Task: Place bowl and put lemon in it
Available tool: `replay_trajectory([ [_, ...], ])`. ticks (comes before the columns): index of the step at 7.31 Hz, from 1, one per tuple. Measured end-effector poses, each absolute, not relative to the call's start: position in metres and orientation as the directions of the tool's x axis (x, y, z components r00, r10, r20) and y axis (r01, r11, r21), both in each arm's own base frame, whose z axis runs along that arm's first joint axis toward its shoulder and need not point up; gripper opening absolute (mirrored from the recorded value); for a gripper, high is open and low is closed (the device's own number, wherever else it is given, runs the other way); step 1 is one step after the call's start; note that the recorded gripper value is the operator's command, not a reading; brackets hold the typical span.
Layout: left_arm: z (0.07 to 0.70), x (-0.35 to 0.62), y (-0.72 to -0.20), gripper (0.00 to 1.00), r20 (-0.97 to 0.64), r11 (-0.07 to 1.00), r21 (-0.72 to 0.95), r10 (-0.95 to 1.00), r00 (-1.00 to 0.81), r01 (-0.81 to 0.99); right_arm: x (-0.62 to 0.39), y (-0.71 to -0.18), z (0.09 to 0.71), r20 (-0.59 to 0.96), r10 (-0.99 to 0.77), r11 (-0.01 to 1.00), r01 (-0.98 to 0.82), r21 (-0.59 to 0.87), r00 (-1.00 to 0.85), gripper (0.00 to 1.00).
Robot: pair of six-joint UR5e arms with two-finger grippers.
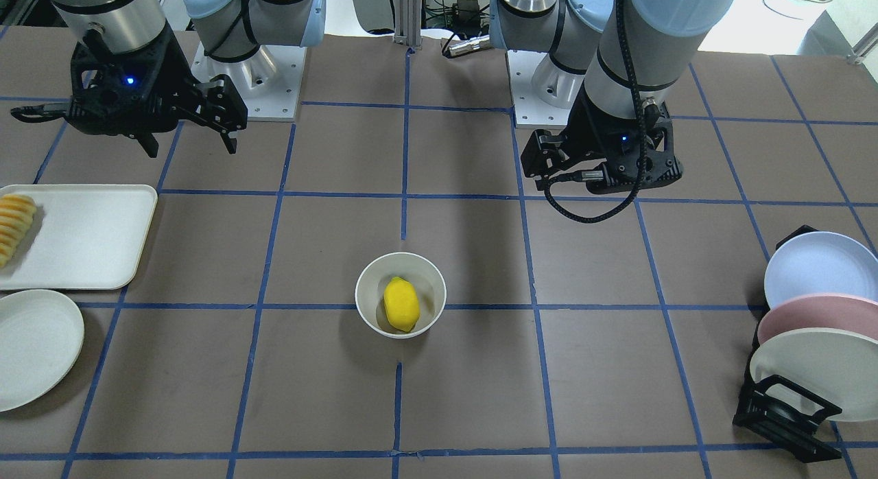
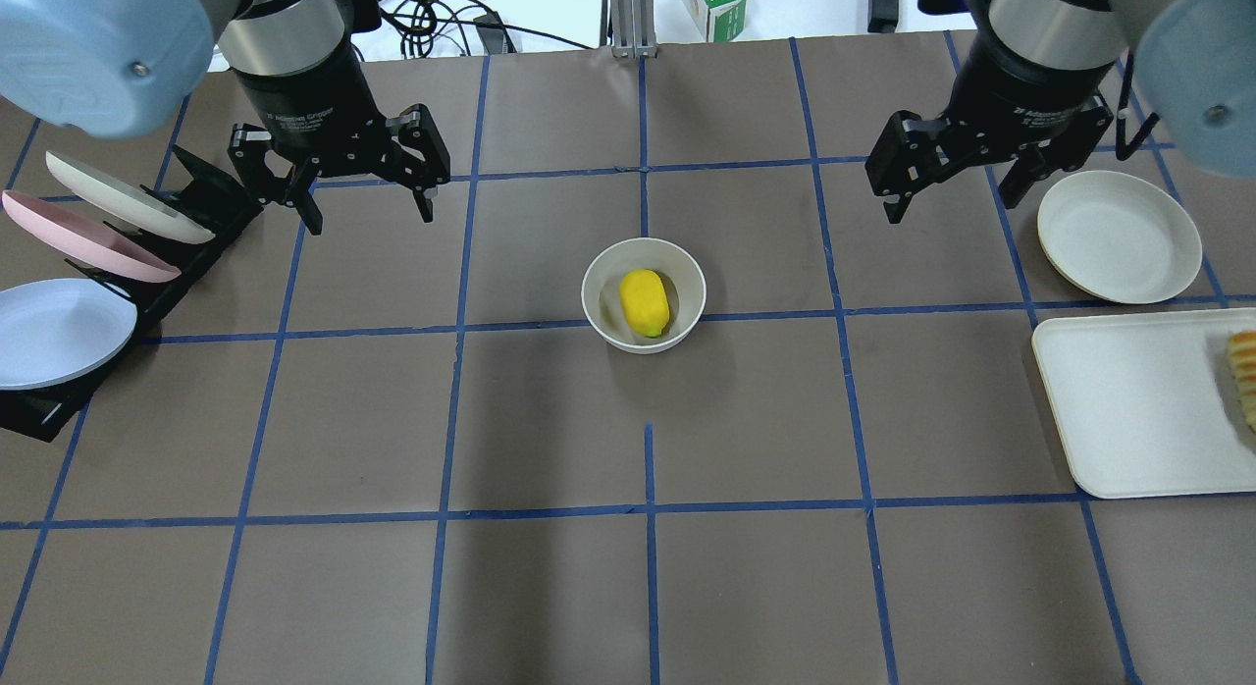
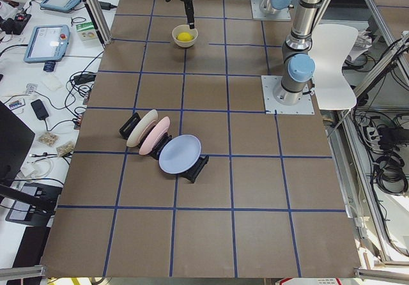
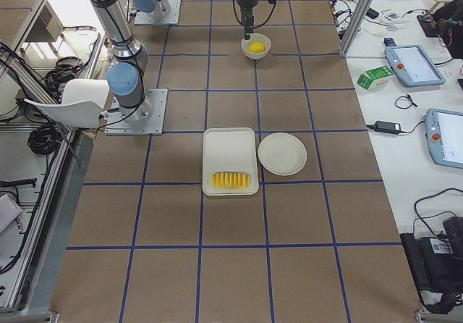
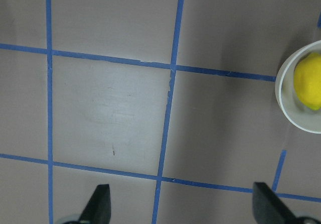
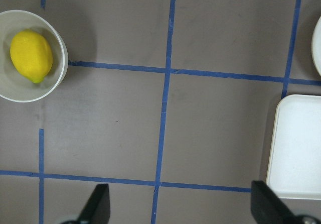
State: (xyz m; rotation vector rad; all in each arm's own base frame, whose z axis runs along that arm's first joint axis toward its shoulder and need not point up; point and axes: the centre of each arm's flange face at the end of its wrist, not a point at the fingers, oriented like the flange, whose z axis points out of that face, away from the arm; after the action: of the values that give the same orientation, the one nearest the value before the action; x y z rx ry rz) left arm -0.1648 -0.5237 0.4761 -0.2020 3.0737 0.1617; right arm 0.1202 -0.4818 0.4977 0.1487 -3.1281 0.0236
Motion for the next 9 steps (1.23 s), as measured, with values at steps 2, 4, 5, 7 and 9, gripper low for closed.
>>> replay_trajectory([
  [2,0.478,-0.166,-0.518,1.0,-0.061,0.989,0.106,-0.094,-0.994,-0.1,0.117,-0.482,0.5,0.011,-0.098,0.994,-0.099,-0.042,-0.995,1.0],
  [4,0.474,-0.167,-0.513,1.0,-0.048,0.992,0.121,0.043,-0.998,0.037,0.117,-0.481,0.501,0.011,-0.099,0.994,-0.099,-0.052,-0.995,1.0],
  [5,0.476,-0.166,-0.511,1.0,-0.039,0.99,0.117,0.088,-0.995,0.083,0.117,-0.481,0.502,0.012,-0.098,0.994,-0.098,-0.054,-0.995,1.0],
  [7,0.48,-0.16,-0.512,1.0,-0.027,0.99,0.096,0.103,-0.994,0.1,0.117,-0.481,0.502,0.012,-0.097,0.994,-0.098,-0.054,-0.995,1.0],
  [9,0.483,-0.149,-0.519,1.0,-0.007,0.995,0.066,0.081,-0.997,0.08,0.117,-0.481,0.499,0.01,-0.095,0.994,-0.096,-0.051,-0.995,1.0],
])
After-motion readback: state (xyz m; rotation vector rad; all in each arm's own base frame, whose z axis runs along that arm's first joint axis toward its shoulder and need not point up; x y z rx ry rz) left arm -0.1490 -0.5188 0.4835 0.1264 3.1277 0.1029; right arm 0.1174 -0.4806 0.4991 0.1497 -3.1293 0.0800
